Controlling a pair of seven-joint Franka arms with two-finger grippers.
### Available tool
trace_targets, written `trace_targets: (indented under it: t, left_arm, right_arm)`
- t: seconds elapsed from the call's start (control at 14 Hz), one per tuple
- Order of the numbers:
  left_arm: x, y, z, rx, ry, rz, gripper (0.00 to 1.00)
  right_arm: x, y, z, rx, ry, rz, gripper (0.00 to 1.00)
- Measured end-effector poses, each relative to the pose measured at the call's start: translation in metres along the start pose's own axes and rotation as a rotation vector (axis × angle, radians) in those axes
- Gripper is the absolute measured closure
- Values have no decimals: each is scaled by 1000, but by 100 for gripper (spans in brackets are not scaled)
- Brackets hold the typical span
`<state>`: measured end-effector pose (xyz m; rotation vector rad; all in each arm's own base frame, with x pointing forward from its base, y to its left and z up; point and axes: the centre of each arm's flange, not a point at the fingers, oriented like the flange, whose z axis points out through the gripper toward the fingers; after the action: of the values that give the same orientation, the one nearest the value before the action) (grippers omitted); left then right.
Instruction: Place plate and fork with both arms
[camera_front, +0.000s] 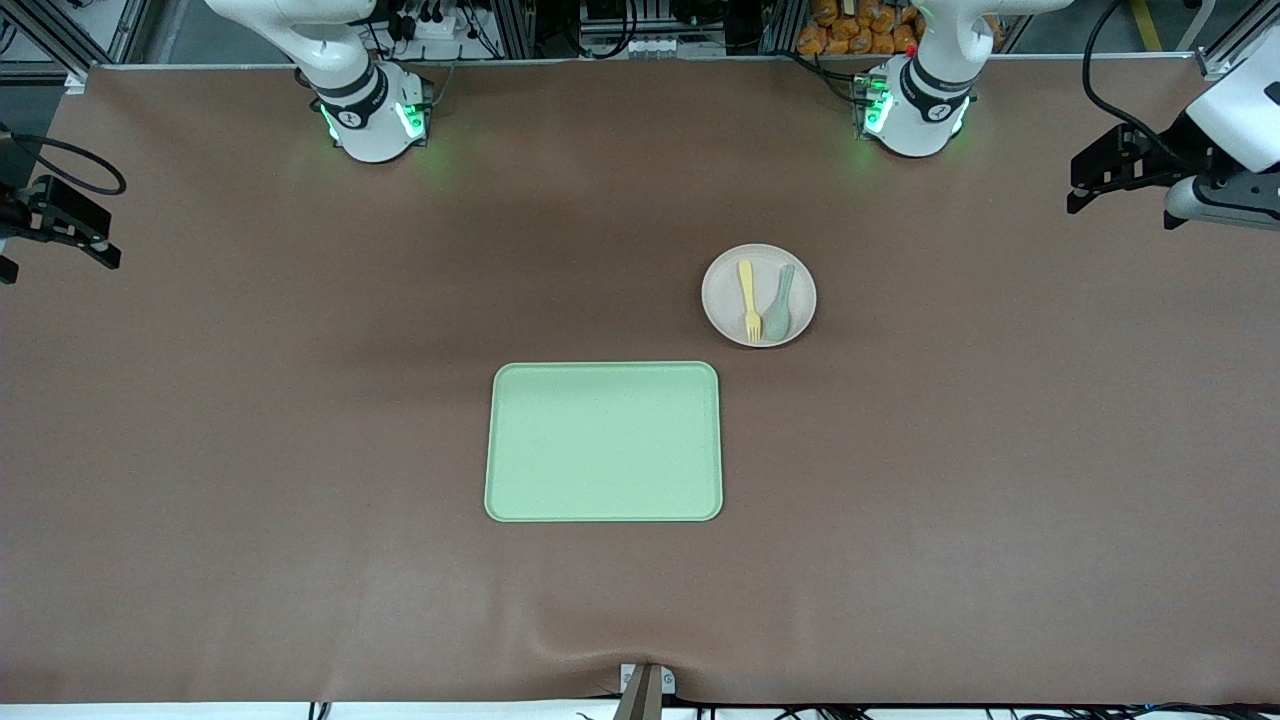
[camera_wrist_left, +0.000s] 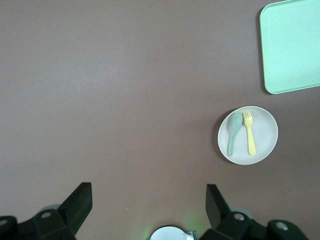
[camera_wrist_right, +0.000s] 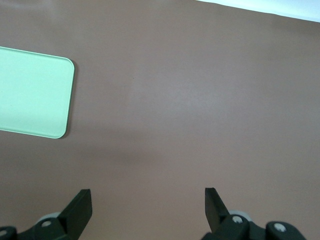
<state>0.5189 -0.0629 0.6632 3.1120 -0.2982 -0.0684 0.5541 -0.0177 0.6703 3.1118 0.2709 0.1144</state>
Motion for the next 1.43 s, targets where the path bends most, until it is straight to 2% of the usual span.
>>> trace_targets:
  t: [1.43]
  left_arm:
    - [1,-7,3,-2,-7,-13,0]
  right_arm:
    - [-1,6,1,1,-2,11,0]
